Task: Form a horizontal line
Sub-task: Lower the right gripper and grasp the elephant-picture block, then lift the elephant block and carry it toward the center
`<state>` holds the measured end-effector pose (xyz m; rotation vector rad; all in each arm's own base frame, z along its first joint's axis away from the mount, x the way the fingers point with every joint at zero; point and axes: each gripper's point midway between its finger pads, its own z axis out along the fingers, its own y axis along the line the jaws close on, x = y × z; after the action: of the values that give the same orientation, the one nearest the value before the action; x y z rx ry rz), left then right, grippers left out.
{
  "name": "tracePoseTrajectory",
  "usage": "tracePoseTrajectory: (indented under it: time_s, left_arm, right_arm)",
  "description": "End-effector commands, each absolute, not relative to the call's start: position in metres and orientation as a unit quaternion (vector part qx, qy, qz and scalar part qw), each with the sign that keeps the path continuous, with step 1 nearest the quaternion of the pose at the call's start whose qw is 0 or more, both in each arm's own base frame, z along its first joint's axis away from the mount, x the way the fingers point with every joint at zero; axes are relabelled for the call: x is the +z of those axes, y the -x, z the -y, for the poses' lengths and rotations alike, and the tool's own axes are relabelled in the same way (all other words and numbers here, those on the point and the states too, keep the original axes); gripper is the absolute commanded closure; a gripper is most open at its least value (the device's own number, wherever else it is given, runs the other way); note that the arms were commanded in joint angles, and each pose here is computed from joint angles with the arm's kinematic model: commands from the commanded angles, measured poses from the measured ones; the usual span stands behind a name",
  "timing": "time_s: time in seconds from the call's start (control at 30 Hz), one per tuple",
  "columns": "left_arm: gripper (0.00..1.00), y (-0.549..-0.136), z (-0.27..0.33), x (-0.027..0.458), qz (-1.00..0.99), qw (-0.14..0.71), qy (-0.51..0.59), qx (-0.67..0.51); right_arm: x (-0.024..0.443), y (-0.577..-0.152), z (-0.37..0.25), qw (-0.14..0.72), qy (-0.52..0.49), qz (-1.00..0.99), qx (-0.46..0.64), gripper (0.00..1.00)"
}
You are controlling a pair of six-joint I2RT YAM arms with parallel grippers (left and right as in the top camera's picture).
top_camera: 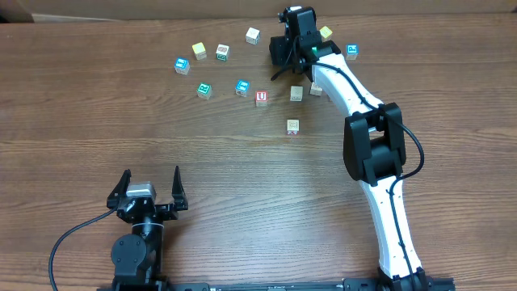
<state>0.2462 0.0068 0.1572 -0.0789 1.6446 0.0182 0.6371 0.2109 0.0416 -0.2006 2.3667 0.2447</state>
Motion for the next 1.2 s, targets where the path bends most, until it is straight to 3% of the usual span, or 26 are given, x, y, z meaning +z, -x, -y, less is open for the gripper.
tracePoseTrajectory:
  time_s: [0.0,0.33,0.43,0.6,0.73,0.87,1.17]
  left_arm:
    - [0.01,-0.246,-0.005,0.158,-0.731,0.682,0.025,0.013]
    - [0.0,-0.246,-0.005,0.158,-0.731,0.682,0.025,0.013]
    - [0.0,-0.246,-0.005,0.158,-0.731,0.682,0.025,0.013]
    - [0.01,-0.246,-0.005,0.158,-0.731,0.682,0.025,0.013]
    - [0.0,-0.246,-0.005,0.158,-0.731,0.682,0.025,0.013]
    - [0.0,-0.246,-0.005,0.158,-0.731,0.682,0.025,0.013]
    - [0.01,-0.246,-0.005,0.158,-0.731,0.682,0.025,0.013]
  right_arm:
    - [0.023,-0.635,-0.207,0.357,0.08,-0.926,0.088,0.41]
    - [0.0,-0.636,-0.198,0.35,0.072,-0.932,0.062,0.39]
    - [0.001,-0.639,-0.196,0.354,0.07,-0.93,0.063,0.47]
    - [0.008,-0.641,-0.197,0.362,0.069,-0.927,0.065,0.49]
    - [0.024,-0.642,-0.196,0.37,0.068,-0.924,0.066,0.51]
    - [0.046,-0.645,-0.196,0.385,0.067,-0.918,0.069,0.64]
    - [0.106,-0.641,-0.195,0.411,0.065,-0.906,0.076,0.66]
